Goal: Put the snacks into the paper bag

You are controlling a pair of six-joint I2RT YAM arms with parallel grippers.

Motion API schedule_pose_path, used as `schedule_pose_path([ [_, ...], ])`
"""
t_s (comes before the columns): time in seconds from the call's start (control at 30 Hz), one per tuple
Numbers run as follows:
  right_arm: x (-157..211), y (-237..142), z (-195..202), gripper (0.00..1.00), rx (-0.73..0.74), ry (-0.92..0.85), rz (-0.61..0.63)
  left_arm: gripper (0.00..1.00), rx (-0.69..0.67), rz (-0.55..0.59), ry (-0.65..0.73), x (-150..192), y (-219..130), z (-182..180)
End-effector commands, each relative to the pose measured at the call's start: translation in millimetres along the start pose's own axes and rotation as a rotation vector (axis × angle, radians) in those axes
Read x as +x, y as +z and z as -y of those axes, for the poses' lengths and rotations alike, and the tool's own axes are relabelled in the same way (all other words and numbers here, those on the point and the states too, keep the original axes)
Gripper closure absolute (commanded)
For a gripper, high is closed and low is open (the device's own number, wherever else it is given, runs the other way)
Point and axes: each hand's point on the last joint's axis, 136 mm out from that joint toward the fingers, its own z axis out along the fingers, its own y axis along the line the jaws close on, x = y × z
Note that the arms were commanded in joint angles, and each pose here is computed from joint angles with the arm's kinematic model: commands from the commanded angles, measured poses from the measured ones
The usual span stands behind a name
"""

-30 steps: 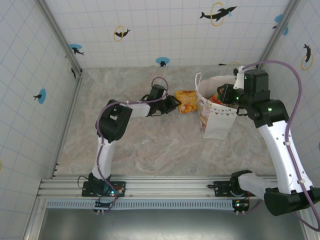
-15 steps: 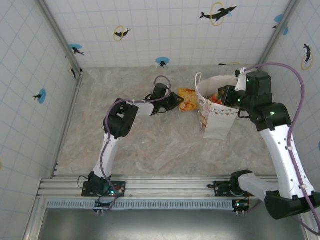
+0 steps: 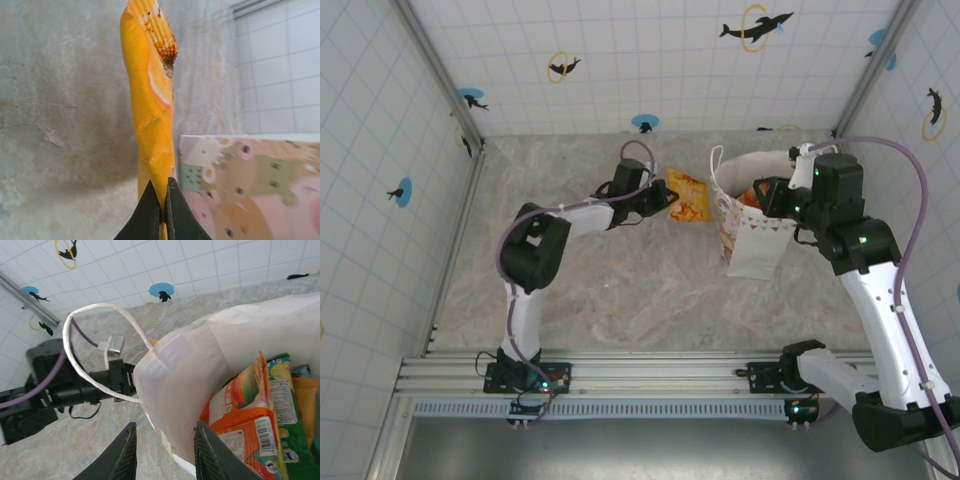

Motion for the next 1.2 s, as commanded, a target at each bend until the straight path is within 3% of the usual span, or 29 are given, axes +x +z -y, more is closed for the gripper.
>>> schedule_pose_path([
  [0.0,-8.2,-1.0,-14.7,0.67,-0.067,-0.02,0.055,1.0,-0.026,0.037,0.101,-8.3,-32.3,10.7],
  [0.47,-17.5,-3.7,-51.1,0.66,-0.256,-0.031,0.153,1.0,0.047,0.09,0.35,6.1,-127.3,69.8],
  [0.73,-21.2,-3.8,-65.6,0.62,-0.349,-0.04,0.192,1.0,0.131,0.192,0.505,13.2,-178.1,99.9],
  [1.17,-17.1,7.6,-90.7,0.53,-0.525,-0.072,0.174,1.0,0.307,0.291,0.708,27.9,-231.4,152.5],
])
